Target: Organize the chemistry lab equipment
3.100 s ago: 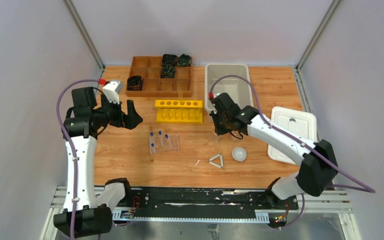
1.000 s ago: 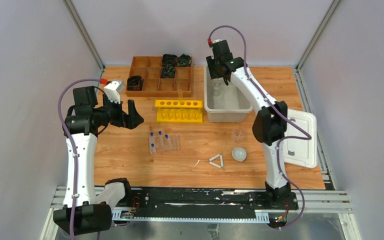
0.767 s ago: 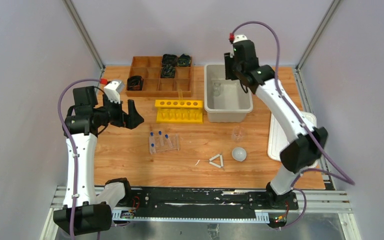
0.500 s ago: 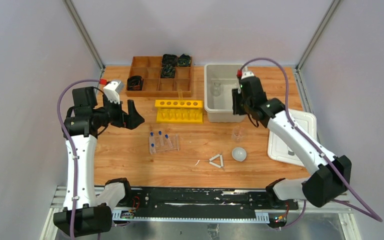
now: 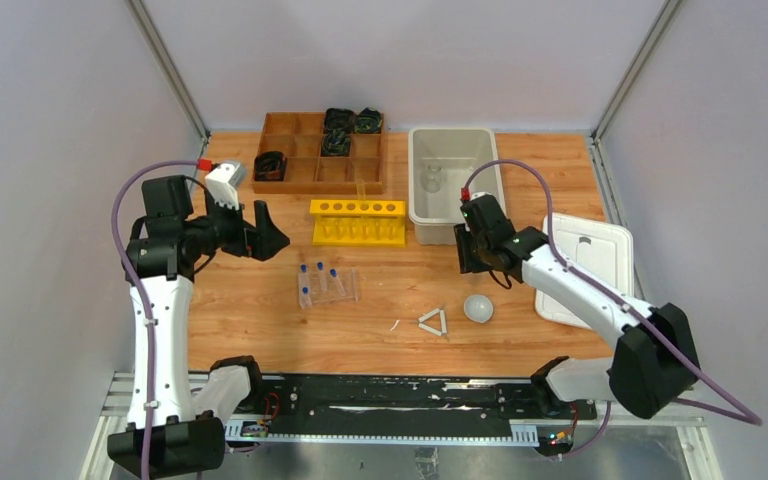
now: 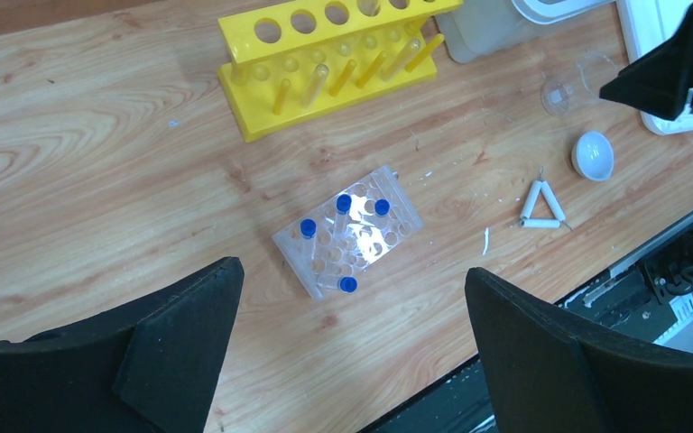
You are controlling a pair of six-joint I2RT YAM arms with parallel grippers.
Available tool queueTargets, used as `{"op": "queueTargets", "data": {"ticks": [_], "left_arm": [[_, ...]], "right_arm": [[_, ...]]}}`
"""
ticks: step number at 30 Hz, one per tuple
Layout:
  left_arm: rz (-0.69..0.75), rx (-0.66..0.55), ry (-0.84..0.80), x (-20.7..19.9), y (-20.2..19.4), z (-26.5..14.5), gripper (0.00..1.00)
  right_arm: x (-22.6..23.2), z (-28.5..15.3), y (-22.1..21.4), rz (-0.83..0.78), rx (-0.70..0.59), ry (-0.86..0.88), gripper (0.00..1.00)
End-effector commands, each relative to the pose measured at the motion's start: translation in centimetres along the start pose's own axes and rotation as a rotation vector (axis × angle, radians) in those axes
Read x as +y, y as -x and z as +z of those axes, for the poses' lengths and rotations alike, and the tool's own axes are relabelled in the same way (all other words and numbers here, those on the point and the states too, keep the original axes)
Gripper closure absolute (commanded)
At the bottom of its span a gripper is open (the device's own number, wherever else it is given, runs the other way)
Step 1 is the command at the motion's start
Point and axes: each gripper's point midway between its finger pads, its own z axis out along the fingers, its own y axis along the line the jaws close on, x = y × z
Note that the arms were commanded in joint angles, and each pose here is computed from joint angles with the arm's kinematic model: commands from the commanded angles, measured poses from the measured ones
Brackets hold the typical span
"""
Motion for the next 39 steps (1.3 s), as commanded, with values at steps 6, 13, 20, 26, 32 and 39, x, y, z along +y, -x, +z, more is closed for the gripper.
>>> {"op": "queueTargets", "data": {"ticks": [6,13,20,26,32,39], "left_arm": [[0.032,-0.036,0.002,-0.6,0.9,-0.9,0.00],[0.017,-0.024,-0.005,-0.5,0.8,-0.5,0.00],[0.023,-0.023,-0.004,-0.4,0.8,-0.5,0.00],[0.021,-0.021,-0.008,-0.4,0.8,-0.4,0.00],[0.021,-0.020,-0.014,-0.5,0.9,-0.4,0.00],[0.019,-0.021,-0.019,-0.5,0.9,-0.4,0.00]], "right_arm": [[-0.7,3.1,-0.9,-0.049,0.026,-0.082,0.60],[-1.1,4.5,-1.9,-0.067,0.056,-0.109,0.65],[-1.1,5.4,-3.6,-0.051,0.082,-0.099,0.78],[-0.7,3.9,-3.4,-0.034,0.044,-0.072,1.00],[0.5,-2.2,0.9,-0.018,-0.063,0.014,1.00],[2.7,-10.8,7.3,-0.019,-0.249,0.189,1.00]]}}
